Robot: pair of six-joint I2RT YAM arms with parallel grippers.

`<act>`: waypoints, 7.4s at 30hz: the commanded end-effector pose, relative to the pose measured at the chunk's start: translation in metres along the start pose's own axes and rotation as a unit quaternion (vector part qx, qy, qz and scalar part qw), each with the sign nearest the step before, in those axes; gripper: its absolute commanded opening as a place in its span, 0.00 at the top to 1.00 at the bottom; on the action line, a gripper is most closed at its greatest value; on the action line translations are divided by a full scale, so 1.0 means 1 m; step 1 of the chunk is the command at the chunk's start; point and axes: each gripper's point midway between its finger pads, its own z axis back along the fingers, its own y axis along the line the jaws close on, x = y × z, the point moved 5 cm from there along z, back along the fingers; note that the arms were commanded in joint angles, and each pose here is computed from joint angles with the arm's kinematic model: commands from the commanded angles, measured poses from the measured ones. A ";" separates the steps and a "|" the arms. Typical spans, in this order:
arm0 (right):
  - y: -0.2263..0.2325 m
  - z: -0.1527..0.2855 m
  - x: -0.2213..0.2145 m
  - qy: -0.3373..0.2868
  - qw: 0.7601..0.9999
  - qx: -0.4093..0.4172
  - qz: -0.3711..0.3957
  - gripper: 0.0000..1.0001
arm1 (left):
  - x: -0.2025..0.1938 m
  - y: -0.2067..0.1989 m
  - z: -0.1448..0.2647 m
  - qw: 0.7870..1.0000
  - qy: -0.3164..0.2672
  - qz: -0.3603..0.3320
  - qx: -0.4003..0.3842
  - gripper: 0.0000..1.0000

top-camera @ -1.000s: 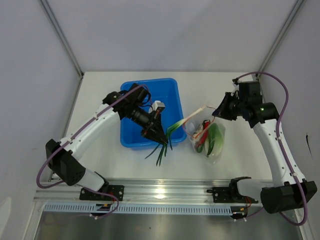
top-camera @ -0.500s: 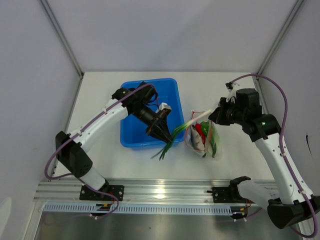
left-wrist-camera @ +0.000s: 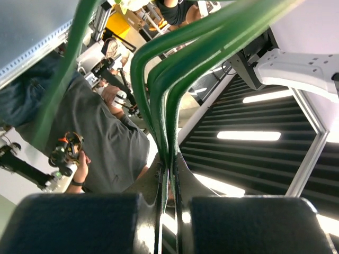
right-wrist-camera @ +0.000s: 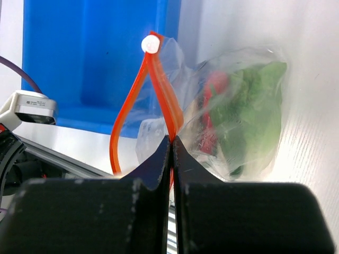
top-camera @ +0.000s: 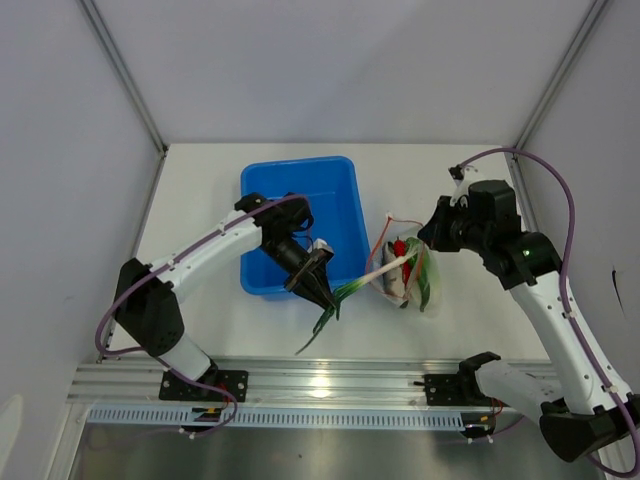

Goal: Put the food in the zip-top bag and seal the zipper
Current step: Place the fake vegetable in the zipper food storage bag.

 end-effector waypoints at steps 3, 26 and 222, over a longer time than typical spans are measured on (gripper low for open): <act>0.014 0.014 0.017 -0.066 0.998 0.015 0.019 1.00 | -0.014 -0.003 0.001 0.999 0.026 0.032 -0.006 0.95; 0.043 0.008 -0.014 -0.052 0.995 0.000 0.082 1.00 | -0.007 -0.077 0.009 0.998 -0.001 0.035 -0.043 0.94; 0.071 0.017 0.001 0.109 0.970 0.105 -0.192 1.00 | 0.102 -0.099 -0.030 0.796 -0.398 -0.408 0.202 0.99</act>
